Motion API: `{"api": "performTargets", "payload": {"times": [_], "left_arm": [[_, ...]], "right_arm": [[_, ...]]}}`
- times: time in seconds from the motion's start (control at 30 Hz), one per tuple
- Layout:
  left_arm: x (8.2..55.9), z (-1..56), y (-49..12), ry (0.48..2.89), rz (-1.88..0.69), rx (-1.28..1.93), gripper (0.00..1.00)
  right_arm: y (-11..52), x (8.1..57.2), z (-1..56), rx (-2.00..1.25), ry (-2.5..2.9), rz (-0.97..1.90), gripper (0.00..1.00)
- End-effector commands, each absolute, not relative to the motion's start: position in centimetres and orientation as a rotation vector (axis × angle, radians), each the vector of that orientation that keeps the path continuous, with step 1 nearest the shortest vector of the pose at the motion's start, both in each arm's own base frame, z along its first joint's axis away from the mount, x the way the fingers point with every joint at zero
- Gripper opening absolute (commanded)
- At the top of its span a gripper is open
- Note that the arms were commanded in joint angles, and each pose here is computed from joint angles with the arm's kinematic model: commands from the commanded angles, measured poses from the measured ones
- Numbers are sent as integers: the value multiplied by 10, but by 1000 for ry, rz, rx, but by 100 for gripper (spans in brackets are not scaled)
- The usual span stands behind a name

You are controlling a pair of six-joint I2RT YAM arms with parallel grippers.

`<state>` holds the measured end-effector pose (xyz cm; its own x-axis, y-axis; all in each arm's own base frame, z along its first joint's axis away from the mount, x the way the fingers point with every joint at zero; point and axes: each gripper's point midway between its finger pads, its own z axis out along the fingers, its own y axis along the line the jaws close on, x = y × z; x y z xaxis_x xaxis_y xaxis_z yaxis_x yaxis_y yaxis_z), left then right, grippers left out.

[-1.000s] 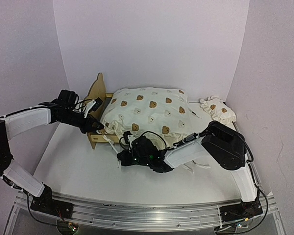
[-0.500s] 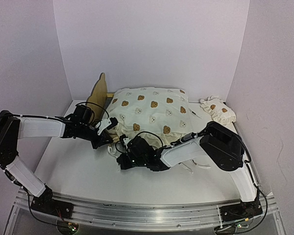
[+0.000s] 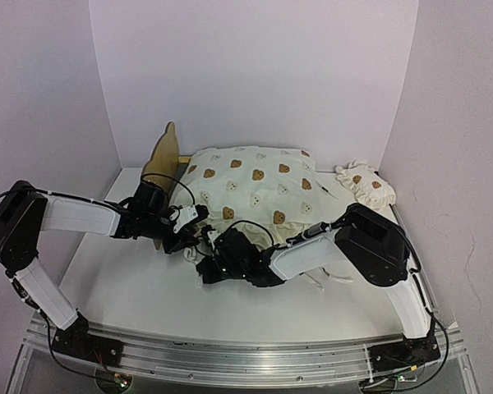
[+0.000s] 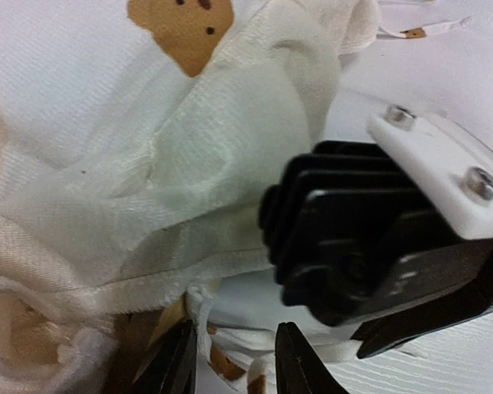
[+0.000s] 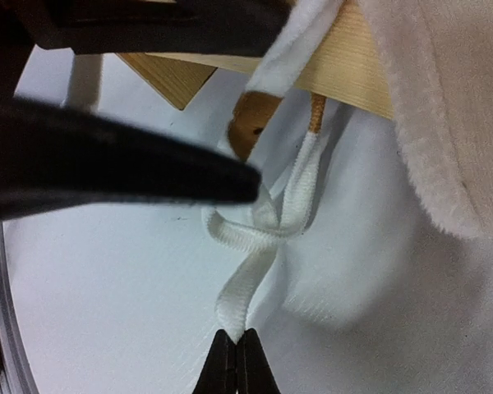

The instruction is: Set up the pet bed

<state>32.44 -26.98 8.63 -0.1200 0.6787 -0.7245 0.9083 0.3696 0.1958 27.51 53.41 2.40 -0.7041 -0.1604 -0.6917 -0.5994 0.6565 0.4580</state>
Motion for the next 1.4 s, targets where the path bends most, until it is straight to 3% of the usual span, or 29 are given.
{"api": "performTargets", "payload": {"times": [0.0,0.17,0.4,0.6,1.03,1.37], "left_arm": [[348,95,-265,1861,-261,1279,31],[350,95,-268,1844,-216,1247,26],[358,101,-267,1835,-177,1189,0],[348,115,-275,1855,-273,1197,0],[313,213,-262,1812,-475,1180,0],[358,285,-210,1742,-328,942,0]], "right_arm": [[536,278,28,-550,2222,953,0],[534,277,29,-537,2219,966,0],[531,277,29,-516,2220,969,0],[526,277,27,-503,2225,970,0],[507,288,10,-415,2287,952,0],[484,305,-23,-306,2372,865,0]]}}
